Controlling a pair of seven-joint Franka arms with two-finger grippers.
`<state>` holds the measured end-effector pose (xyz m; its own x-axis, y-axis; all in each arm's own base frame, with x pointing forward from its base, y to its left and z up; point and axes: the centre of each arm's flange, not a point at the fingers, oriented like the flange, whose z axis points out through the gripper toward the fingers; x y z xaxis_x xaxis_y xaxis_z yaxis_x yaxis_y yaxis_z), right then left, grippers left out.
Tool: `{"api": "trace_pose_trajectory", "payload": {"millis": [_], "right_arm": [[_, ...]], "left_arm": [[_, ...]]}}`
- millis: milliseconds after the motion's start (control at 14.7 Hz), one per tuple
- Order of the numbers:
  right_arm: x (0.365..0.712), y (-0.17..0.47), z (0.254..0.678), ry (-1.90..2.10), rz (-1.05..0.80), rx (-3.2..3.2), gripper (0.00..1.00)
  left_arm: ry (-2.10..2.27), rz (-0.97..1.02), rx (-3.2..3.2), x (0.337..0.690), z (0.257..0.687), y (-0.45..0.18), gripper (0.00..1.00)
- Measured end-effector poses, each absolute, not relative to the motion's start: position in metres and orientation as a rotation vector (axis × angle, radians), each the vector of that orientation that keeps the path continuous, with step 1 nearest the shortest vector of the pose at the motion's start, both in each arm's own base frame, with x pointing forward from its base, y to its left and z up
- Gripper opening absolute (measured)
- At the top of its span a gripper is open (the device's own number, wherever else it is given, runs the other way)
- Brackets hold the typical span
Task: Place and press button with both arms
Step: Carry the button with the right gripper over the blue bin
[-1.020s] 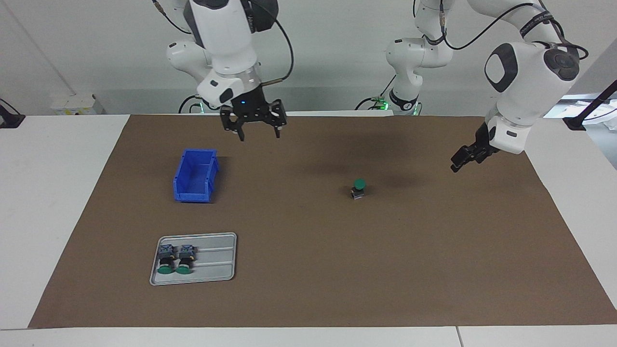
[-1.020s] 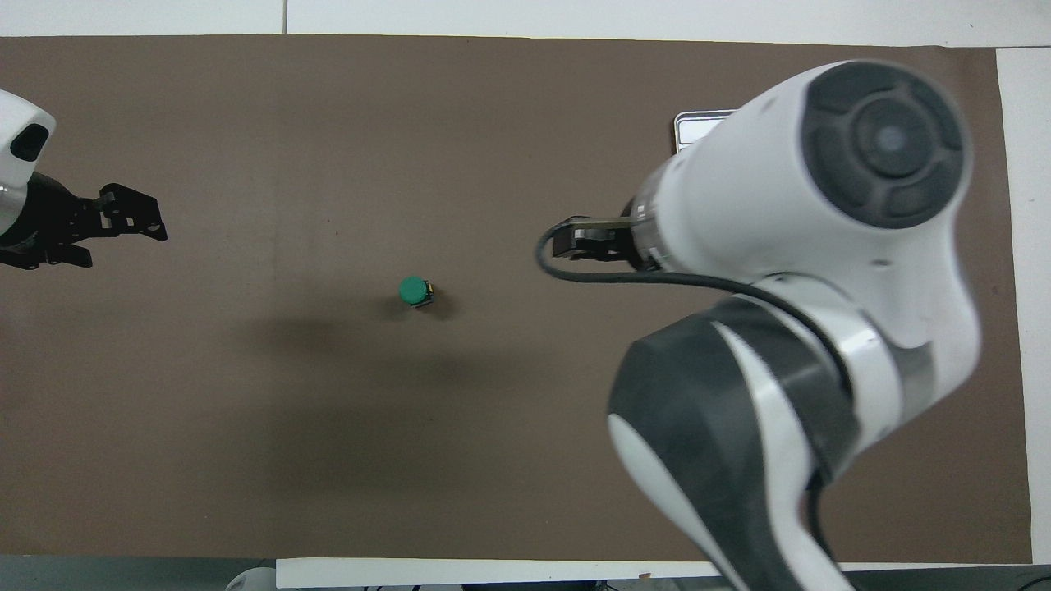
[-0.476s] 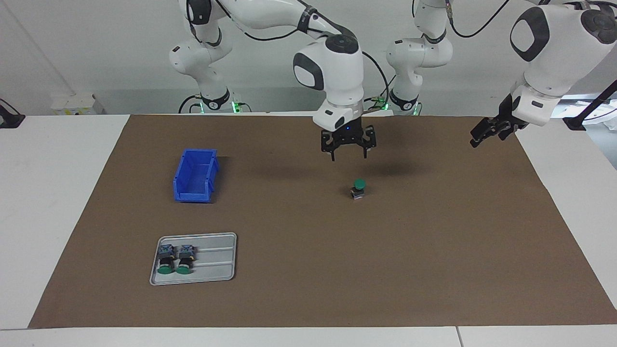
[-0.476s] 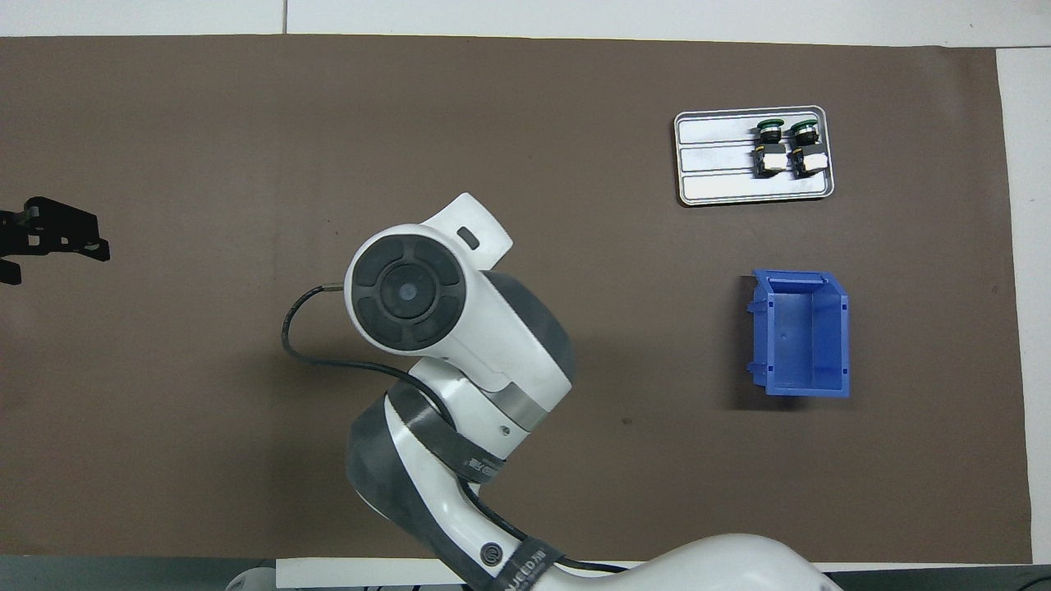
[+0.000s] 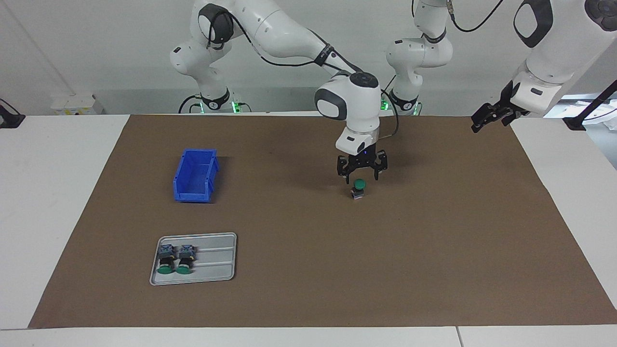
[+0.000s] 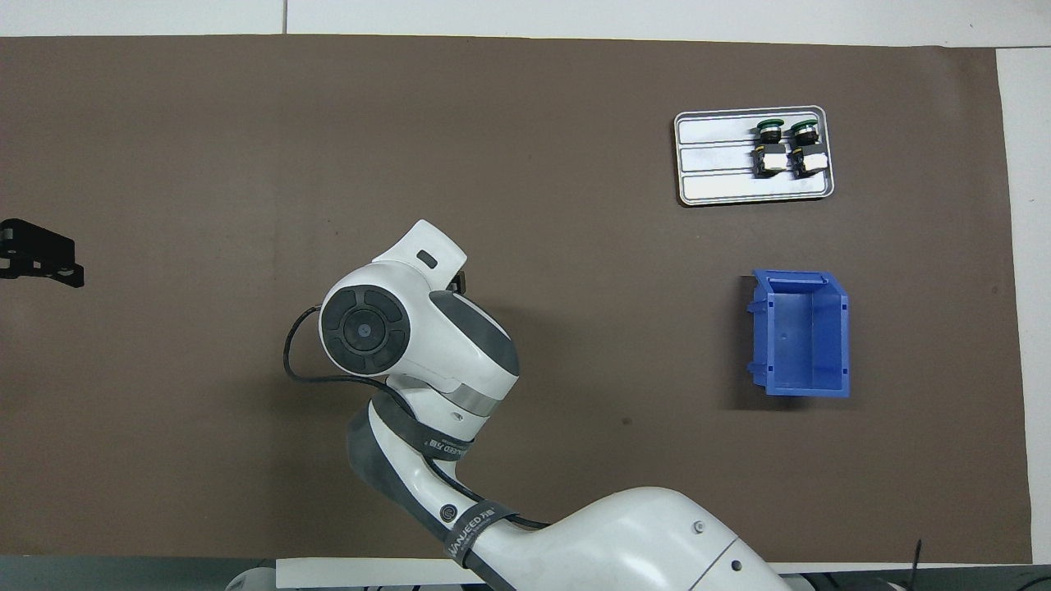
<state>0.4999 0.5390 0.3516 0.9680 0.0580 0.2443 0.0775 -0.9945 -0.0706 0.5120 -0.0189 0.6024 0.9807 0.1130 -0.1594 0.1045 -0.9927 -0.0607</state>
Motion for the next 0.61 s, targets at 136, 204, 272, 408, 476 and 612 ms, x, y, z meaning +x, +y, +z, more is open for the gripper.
{"api": "trace_pose_trajectory", "payload": {"millis": [136,204,272,408,476,612], "right_arm": [[0.500,0.541,0.333,-0.114,-0.364,-3.047,0.99],[0.500,0.541,0.329,-0.119,-0.359,-3.050,0.99],[0.499,0.542,0.325,-0.123,-0.359,-3.048,0.99],[0.495,0.542,0.317,-0.133,-0.359,-3.041,0.99],[0.492,0.543,0.311,-0.140,-0.347,-3.044,0.99],[0.486,0.546,0.302,-0.152,-0.330,-3.048,0.98]], "left_arm": [[-0.173,0.245,-3.073,0.511,0.612,-0.018,0.99],[-0.174,0.233,-3.072,0.510,0.618,-0.018,0.99],[-0.180,0.220,-3.069,0.511,0.622,-0.018,0.99],[-0.181,0.211,-3.062,0.511,0.624,-0.020,0.99],[-0.177,0.212,-3.061,0.511,0.624,-0.021,0.99],[-0.180,0.215,-3.061,0.511,0.623,-0.020,1.00]]}}
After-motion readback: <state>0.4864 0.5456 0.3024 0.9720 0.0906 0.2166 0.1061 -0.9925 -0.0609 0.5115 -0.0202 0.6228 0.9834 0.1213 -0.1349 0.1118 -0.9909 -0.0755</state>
